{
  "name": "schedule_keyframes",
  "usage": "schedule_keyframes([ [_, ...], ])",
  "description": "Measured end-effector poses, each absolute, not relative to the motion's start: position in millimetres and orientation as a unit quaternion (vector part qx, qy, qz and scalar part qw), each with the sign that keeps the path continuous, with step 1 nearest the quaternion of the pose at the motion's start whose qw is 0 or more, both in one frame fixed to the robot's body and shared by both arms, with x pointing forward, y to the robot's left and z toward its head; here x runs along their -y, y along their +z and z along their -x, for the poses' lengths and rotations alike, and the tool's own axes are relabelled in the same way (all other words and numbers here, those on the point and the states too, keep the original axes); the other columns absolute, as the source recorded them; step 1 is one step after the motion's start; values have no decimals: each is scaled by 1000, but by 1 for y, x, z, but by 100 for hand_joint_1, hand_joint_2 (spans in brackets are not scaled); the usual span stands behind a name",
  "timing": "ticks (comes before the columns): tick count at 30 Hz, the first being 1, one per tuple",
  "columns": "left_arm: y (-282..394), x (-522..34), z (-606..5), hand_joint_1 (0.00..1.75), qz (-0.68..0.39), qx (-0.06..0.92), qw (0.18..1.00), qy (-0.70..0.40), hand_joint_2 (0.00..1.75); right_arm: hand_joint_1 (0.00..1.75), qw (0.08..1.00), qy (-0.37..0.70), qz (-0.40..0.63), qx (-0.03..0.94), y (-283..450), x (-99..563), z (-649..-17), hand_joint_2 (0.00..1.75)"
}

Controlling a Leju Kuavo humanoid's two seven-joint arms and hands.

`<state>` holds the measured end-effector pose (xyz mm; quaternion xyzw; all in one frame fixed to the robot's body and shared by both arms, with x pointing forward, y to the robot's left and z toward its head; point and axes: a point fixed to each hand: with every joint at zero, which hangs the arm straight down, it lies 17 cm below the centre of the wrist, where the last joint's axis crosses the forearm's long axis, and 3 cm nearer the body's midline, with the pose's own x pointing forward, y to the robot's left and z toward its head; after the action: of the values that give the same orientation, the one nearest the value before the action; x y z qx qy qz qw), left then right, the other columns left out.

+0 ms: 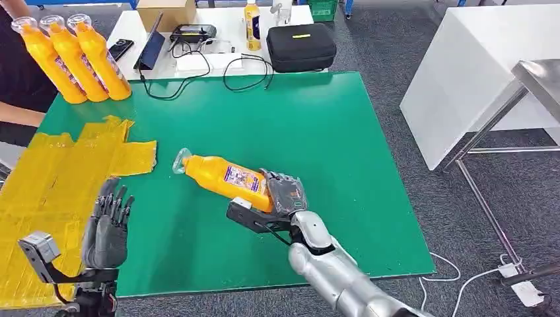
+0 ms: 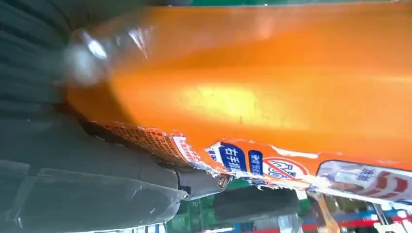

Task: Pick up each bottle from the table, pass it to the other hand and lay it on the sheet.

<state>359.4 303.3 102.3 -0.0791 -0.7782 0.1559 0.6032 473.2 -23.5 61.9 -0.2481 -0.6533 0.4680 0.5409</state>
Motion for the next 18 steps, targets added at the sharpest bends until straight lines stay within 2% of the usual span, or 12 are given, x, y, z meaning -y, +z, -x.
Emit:
schedule_keyframes([
  [7, 115, -284, -352, 0, 110, 777, 587, 200, 175, 175, 544, 422, 247, 682, 95, 31, -474, 175],
  [18, 136, -253, -351, 0, 159, 784, 568, 195, 175, 175, 548, 395, 237, 698, 113, 24, -477, 175],
])
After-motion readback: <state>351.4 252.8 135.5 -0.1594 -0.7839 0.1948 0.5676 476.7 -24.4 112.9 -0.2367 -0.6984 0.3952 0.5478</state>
